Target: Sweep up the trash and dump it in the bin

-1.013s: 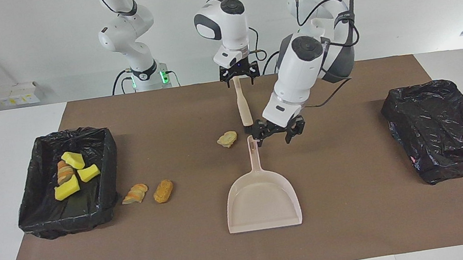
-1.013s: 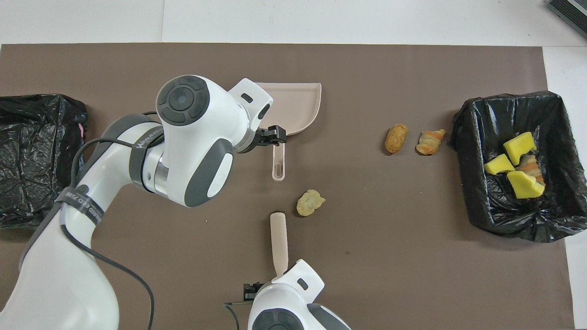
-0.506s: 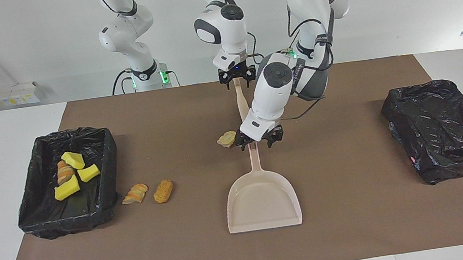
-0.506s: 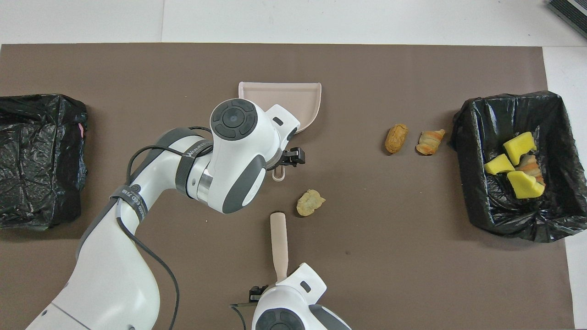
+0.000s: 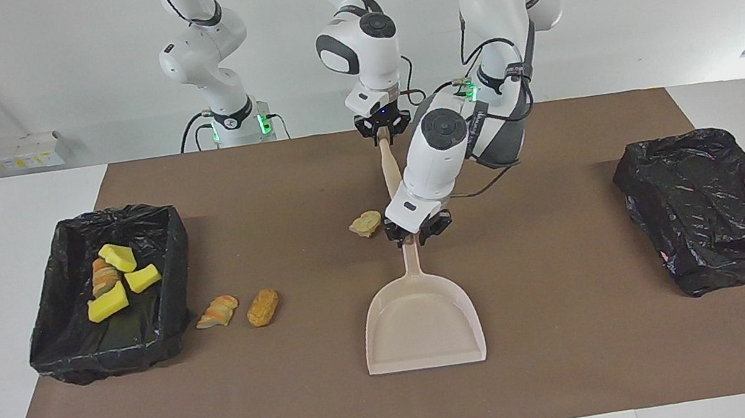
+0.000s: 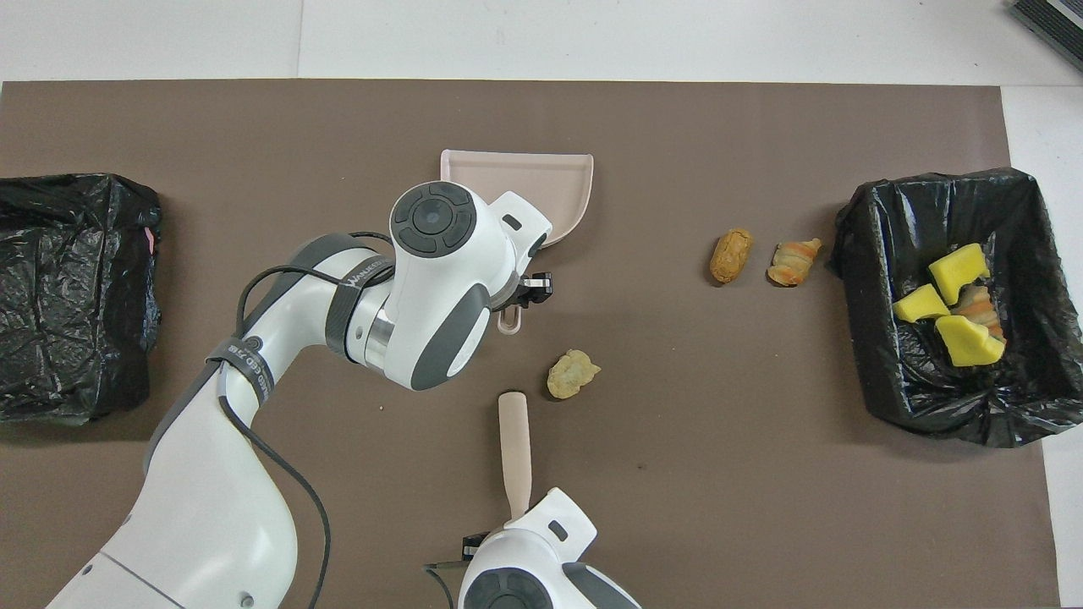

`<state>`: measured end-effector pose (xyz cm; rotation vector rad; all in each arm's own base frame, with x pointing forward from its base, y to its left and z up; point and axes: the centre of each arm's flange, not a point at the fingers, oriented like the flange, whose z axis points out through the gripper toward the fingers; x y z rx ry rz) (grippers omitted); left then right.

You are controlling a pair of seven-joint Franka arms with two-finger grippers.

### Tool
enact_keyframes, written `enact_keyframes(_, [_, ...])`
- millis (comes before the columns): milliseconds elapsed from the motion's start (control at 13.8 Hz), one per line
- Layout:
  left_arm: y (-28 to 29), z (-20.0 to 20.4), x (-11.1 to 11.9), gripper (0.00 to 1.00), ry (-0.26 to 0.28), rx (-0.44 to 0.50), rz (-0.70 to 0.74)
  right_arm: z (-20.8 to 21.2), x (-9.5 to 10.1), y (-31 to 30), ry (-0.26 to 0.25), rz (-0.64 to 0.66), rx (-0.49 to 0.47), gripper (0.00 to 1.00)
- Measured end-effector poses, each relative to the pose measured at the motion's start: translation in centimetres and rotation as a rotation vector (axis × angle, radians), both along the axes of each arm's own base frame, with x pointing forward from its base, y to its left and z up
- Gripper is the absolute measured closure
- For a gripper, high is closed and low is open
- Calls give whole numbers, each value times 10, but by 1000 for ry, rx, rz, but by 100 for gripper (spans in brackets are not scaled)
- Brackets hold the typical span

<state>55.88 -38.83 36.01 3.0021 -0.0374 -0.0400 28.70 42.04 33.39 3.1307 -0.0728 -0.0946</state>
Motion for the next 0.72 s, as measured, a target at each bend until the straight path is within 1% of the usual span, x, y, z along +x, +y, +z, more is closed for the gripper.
enact_keyframes(72, [1,1,1,68,-7,7,-7,1,1,1,-1,-1,2,74])
enact_keyframes(217, [3,1,3,68,-17,16,-23,5,7,7,-4,-3,10,74])
enact_keyframes(362, [13,9,7,68,-31,25,-88,14,17,8,1,-17,7,74])
enact_keyframes(579, [66,47,22,68,-36,66,-287,47,50,-16,12,-83,-9,74])
enact_keyframes(723, [105,69,36,68,-60,79,-351,74,68,-44,19,-82,-17,74])
